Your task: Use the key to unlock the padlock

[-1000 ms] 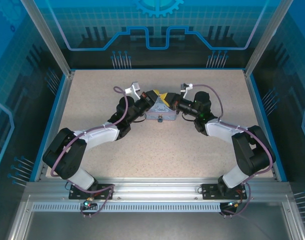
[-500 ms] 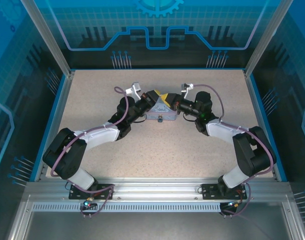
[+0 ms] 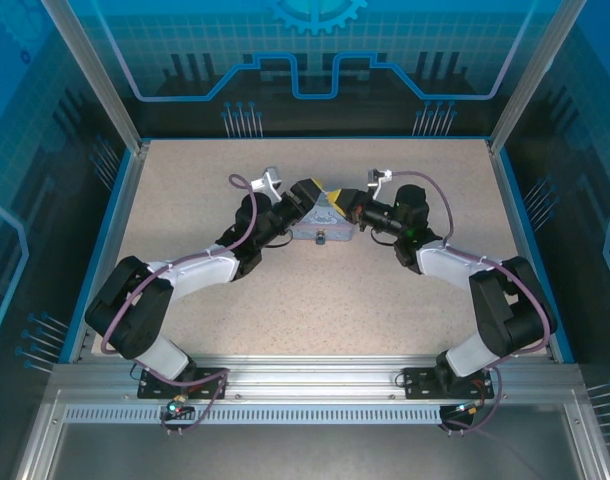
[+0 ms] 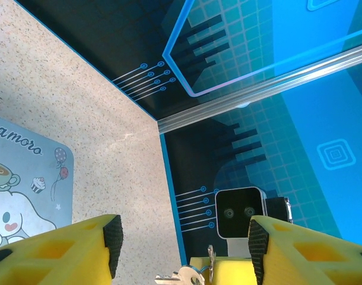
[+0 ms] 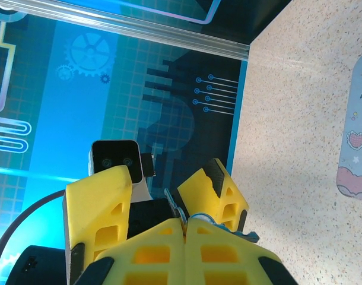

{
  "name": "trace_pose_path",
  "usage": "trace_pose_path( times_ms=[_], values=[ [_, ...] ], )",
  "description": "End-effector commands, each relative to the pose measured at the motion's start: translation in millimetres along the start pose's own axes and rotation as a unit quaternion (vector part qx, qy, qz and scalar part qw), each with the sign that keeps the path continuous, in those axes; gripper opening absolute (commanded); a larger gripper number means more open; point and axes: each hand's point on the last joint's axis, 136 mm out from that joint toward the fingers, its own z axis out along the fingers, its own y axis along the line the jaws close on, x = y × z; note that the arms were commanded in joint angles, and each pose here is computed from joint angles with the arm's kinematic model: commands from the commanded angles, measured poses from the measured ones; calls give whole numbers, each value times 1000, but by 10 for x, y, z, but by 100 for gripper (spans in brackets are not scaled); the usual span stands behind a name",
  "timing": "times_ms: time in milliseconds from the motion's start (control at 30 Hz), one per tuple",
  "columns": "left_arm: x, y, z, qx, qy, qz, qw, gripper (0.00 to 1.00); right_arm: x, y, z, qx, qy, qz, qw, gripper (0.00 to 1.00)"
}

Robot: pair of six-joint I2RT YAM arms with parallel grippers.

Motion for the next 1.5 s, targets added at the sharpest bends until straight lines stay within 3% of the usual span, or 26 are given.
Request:
trace_pose_path(
  times_ms=[0, 267, 533, 833, 933, 1033, 1100, 1467],
  values=[
    [-83, -179, 10, 20, -12, -1, 1000, 59, 16, 116, -43, -13, 7, -19, 1000, 0],
    [-48, -212, 84, 29, -7, -10, 999, 40, 65, 107, -7, -11, 18, -20, 1000, 0],
    [-6, -230, 115, 32, -4, -11, 999, 29, 83, 113, 29, -13, 23, -19, 999, 0],
    [6, -240, 132, 35, -2, -12, 999, 0, 113, 95, 56, -11, 29, -14, 999, 0],
    [5, -223, 129, 33, -3, -12, 999, 0, 109, 85, 55, -9, 28, -11, 1000, 0],
    [10, -229, 118, 33, -2, -11, 999, 0, 90, 93, 44, -9, 23, -12, 1000, 20],
    [7, -226, 105, 32, -3, -11, 999, 0, 69, 108, 38, -10, 20, -13, 1000, 26],
    [11, -217, 90, 31, -2, -9, 999, 0, -21, 129, 10, -11, 6, -14, 1000, 26]
  ],
)
